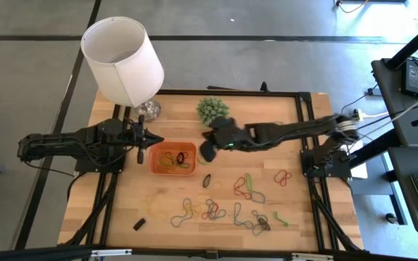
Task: Pick and place rubber bands into bin
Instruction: Put the red rubber band into the orange bin, then put the yellow rubber band into the orange bin
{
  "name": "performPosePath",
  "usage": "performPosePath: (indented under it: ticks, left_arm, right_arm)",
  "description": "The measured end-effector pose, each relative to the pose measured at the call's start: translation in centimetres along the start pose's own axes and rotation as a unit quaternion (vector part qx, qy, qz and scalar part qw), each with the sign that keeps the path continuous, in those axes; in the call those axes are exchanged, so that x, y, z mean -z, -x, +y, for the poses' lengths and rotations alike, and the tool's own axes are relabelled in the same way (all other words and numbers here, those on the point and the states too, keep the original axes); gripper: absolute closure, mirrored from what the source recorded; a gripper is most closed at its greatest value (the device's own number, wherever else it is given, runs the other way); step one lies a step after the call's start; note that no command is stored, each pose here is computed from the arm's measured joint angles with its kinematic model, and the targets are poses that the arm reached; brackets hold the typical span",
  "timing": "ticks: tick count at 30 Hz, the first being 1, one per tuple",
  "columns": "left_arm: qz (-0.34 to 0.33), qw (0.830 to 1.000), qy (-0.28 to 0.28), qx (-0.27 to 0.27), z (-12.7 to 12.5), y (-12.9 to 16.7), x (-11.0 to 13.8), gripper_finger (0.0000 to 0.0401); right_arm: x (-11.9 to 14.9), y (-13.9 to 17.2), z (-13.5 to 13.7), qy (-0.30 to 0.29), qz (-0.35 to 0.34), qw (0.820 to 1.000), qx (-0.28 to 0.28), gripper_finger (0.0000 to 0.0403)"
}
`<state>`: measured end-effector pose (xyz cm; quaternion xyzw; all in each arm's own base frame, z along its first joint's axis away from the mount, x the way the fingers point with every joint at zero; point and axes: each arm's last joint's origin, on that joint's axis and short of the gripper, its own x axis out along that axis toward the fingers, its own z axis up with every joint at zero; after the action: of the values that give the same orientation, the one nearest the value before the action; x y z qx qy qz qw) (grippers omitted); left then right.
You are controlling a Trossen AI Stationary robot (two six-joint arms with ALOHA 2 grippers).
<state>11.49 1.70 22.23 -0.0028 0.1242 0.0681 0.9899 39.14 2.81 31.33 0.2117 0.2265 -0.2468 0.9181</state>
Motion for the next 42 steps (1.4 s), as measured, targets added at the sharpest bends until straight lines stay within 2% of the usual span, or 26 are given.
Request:
performPosePath:
  ticks: [4,7,15,23,30,38,42]
  left_arm:
    - [0.000,1.000,0.000,0.000,0.0,0.0,0.0,0.0396]
    - [0.000,1.000,0.000,0.000,0.0,0.0,0.0,0.0397]
    - [0.000,1.000,0.000,0.000,0.0,0.0,0.0,0.0397]
    - [0.000,1.000,0.000,0.000,0.0,0.0,0.0,0.0400]
    - [0.004,1.000,0.000,0.004,0.0,0.0,0.1,0.0396]
    - [0.006,1.000,0.000,0.005,0.0,0.0,0.1,0.0399]
    - [0.010,1.000,0.006,0.004,0.0,0.0,0.2,0.0396]
  right_arm:
    - [-1.6,-2.7,3.1,0.060,-0.005,0.998,-0.036,0.0403]
    - [-1.9,-4.9,4.3,0.092,0.030,0.994,-0.044,0.0403]
    - [0.5,-10.9,3.8,0.123,0.166,0.978,-0.009,0.0403]
    - [3.4,-15.3,3.3,0.102,0.226,0.969,-0.022,0.0400]
    - [3.6,-15.2,2.9,0.083,0.253,0.964,-0.016,0.0366]
    - [3.7,-15.2,2.8,0.084,0.257,0.963,-0.013,0.0294]
    - [2.4,-14.3,3.2,0.095,0.259,0.961,-0.020,0.0272]
